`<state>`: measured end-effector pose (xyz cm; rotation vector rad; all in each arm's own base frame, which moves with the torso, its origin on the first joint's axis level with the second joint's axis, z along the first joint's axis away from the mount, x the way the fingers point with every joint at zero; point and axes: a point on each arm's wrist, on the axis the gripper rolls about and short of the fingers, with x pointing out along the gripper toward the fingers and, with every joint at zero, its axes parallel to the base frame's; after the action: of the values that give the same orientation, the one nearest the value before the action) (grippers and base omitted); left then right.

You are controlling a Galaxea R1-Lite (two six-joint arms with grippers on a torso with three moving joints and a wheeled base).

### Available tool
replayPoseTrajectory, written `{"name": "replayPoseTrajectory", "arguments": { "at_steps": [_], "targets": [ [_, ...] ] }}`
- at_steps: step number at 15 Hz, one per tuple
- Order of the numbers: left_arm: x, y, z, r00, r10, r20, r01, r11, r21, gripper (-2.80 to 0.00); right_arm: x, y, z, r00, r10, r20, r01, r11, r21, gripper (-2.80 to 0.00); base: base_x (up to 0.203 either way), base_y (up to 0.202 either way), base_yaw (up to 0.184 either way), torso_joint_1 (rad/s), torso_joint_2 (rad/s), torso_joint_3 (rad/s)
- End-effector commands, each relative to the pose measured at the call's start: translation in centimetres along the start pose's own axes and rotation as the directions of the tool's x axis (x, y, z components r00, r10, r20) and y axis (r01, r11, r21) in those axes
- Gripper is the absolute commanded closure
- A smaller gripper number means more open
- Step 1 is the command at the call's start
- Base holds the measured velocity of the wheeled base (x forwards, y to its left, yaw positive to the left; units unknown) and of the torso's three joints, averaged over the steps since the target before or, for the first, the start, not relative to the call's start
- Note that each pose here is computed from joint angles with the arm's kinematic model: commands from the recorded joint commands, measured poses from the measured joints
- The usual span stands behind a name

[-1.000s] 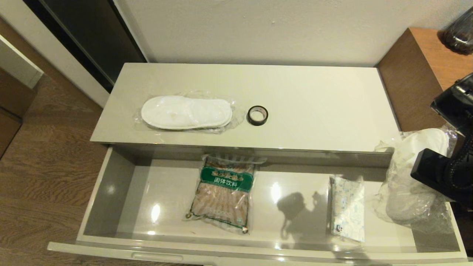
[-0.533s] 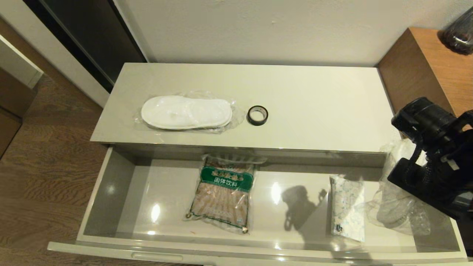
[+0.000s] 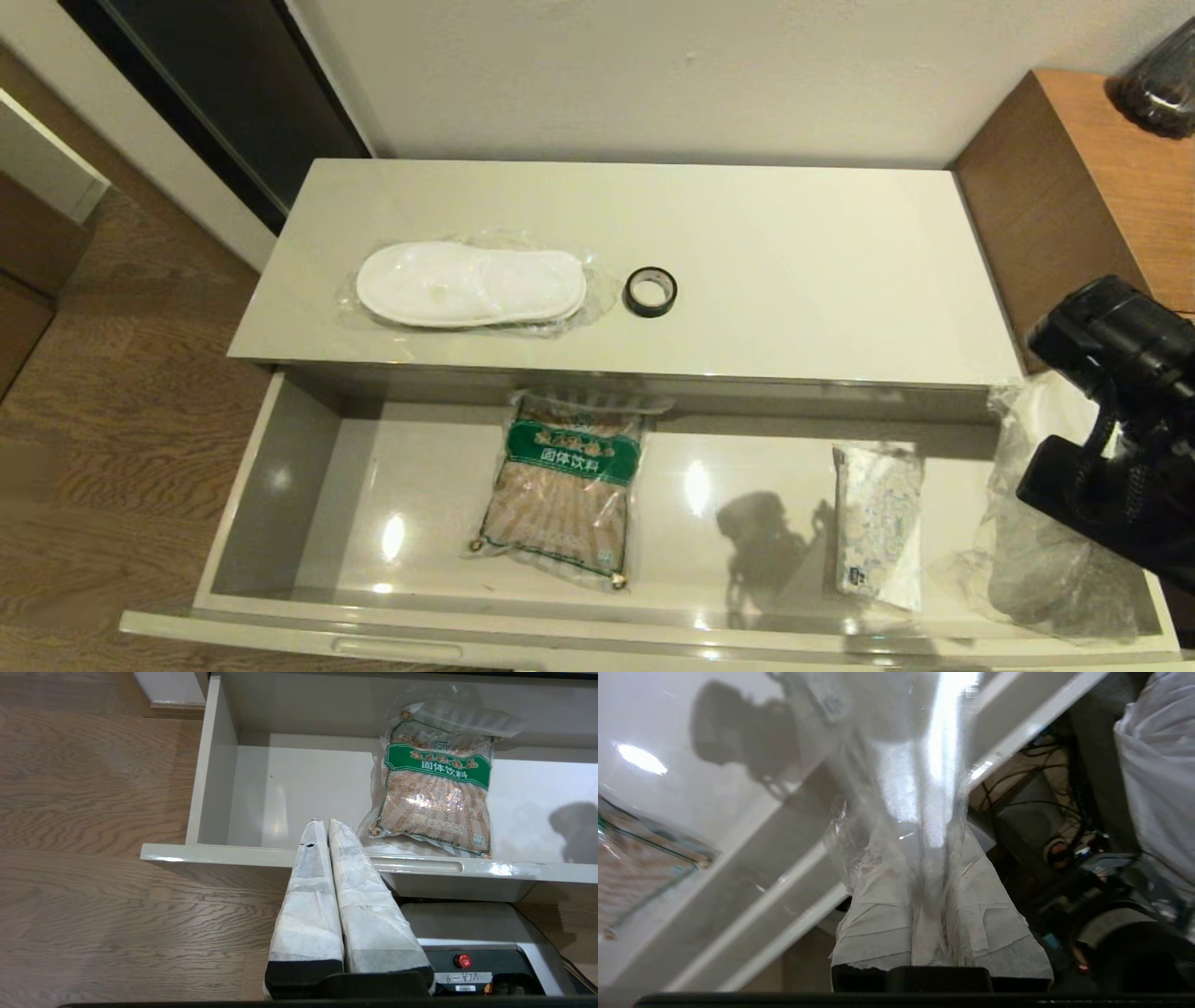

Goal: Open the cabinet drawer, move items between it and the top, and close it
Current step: Put the disposable slippers in the drawer

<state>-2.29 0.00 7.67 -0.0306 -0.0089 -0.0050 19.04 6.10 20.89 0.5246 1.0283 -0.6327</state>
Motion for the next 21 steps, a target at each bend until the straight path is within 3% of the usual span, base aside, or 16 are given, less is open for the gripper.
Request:
{"name": "replayPoseTrajectory", "arguments": {
  "at_steps": [1, 6, 15, 21],
  "targets": [
    [0.0, 0.0, 0.0, 1.0, 0.0, 0.0, 0.0, 1.0, -0.001, 0.0, -0.9, -1.5, -0.9, 1.0, 0.012, 0.0, -0.012, 1.0, -0.017, 0.0, 0.0, 0.0, 0.0, 0.0, 0.0, 0.0],
    [0.0, 0.0, 0.0, 1.0, 0.0, 0.0, 0.0, 1.0, -0.001, 0.0, -0.9, -1.8, -1.5, 1.0, 0.002, -0.022, -0.003, 0.999, -0.047, 0.0, 0.0, 0.0, 0.0, 0.0, 0.0, 0.0],
    [0.0, 0.0, 0.0, 1.0, 0.0, 0.0, 0.0, 1.0, 0.0, 0.0, 5.0, 6.4, 0.0, 0.989, -0.148, -0.028, 0.148, 0.989, -0.019, 0.0, 0.0, 0.0, 0.0, 0.0, 0.0, 0.0],
    [0.0, 0.0, 0.0, 1.0, 0.0, 0.0, 0.0, 1.0, -0.002, 0.0, 7.9, 9.0, 0.0, 0.994, -0.109, 0.013, 0.109, 0.993, -0.049, 0.0, 0.0, 0.0, 0.0, 0.0, 0.0, 0.0]
  ]
}}
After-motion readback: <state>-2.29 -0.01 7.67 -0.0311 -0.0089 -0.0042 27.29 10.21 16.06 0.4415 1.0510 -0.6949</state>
